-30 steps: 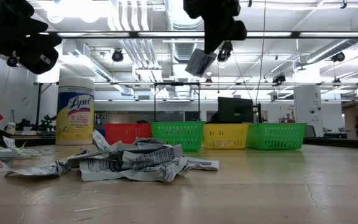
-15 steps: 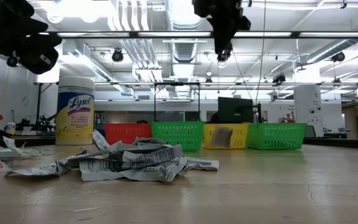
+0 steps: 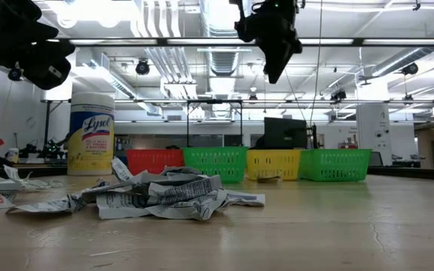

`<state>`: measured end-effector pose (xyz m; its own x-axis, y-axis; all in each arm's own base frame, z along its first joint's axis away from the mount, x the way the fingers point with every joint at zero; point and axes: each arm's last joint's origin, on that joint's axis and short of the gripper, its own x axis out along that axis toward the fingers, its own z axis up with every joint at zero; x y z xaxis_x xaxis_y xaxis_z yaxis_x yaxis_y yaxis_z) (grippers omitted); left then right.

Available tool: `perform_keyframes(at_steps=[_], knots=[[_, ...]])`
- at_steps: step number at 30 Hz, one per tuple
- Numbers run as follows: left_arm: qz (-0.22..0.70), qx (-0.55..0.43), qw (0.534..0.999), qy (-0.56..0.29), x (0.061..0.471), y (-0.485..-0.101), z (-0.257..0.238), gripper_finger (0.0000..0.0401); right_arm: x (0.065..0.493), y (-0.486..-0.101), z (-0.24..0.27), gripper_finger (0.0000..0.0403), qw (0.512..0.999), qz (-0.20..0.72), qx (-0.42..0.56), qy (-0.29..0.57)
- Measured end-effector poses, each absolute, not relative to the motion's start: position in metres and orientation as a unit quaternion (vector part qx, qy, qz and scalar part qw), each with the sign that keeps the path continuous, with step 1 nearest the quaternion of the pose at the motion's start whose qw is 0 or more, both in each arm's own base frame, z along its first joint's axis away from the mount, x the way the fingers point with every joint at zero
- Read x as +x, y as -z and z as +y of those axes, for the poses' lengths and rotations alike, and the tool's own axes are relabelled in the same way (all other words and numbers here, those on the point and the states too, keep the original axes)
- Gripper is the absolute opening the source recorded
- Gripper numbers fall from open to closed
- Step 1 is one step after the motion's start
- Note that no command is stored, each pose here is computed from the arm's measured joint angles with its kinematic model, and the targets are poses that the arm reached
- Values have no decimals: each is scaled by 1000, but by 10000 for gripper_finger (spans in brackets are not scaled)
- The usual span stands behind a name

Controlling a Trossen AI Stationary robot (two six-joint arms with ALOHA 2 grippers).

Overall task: Pick & Place First Aid Supplies
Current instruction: Put the alcohol pad into the yellow basket

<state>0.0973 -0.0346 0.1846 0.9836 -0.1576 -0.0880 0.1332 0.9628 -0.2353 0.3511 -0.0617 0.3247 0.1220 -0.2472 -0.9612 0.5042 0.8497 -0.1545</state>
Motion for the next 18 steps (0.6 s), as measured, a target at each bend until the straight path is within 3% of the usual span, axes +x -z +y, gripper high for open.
perform_keyframes(at_steps=[8, 18], knots=[[53, -116, 989, 73, 97, -185, -35, 131, 356, -297, -49, 8, 749, 649, 127, 43], [51, -118, 989, 74, 97, -185, -35, 131, 364, -244, -43, 8, 767, 633, 106, 15]])
